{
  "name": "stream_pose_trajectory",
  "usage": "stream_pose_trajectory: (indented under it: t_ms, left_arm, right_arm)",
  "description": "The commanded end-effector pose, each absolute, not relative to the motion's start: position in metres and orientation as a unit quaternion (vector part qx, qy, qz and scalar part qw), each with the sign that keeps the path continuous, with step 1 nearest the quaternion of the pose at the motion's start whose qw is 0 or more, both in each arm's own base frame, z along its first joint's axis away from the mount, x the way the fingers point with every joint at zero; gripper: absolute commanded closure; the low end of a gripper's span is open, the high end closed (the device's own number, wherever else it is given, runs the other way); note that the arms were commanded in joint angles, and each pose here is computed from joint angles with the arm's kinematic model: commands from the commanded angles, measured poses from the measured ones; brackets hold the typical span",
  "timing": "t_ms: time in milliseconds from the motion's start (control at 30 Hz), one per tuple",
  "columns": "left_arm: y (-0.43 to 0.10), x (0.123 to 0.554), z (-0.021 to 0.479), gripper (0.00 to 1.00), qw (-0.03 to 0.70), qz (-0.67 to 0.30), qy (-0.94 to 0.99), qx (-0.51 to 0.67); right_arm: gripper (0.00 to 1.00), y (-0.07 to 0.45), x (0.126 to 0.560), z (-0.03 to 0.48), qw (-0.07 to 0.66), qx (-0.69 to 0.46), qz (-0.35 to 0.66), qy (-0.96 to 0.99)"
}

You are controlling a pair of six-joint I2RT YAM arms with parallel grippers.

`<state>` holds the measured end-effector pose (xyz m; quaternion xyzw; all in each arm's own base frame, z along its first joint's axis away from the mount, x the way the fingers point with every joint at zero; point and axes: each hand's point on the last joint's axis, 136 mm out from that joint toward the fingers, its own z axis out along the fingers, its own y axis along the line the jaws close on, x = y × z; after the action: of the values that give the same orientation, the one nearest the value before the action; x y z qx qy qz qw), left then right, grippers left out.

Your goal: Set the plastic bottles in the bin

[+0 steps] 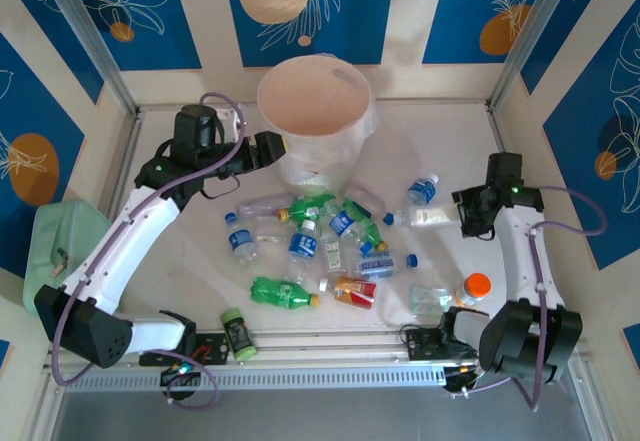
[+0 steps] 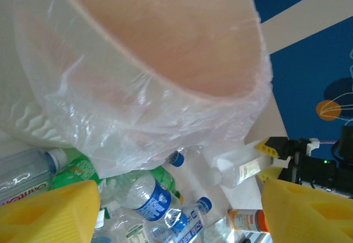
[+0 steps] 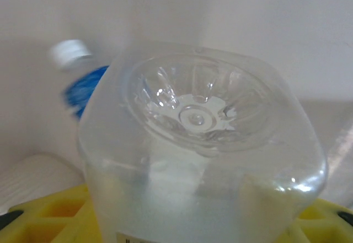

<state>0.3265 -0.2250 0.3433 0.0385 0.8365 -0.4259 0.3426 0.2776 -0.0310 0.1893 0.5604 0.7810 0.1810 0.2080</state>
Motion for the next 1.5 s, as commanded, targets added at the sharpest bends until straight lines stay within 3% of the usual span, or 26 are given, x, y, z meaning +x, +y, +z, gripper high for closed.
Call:
stream_pose_trajectory:
  t_ms: [0,167,333,633,1033,1467]
  left_arm:
    - [-0.239,0.316,0.377,0.18,0.355,-0.456,0.809,0.111]
    - [-0.274,0.297,0.400,0.11,0.334,-0.494,0.778,0.198]
    - [-0.323,0.276,0.409,0.00,0.315,-0.525,0.747,0.259]
    - [-0.356,0.241,0.407,0.00,0.306,-0.530,0.722,0.322]
    - [-0.359,0.240,0.415,0.16,0.314,-0.564,0.700,0.305]
    - [-0.339,0.263,0.464,0.09,0.261,-0.740,0.589,0.193]
  right_arm:
    - [0.48,-0.010,0.292,0.247,0.274,0.446,0.213,0.825]
    - [0.48,0.042,0.305,0.329,0.355,0.279,0.252,0.856]
    - [0.48,0.125,0.305,0.388,0.372,0.105,0.325,0.863]
    - [0.48,0.199,0.288,0.437,0.363,-0.016,0.392,0.845]
    - [0.48,0.213,0.283,0.451,0.354,-0.017,0.433,0.829]
    - [0.48,0.191,0.283,0.471,0.373,-0.022,0.560,0.739]
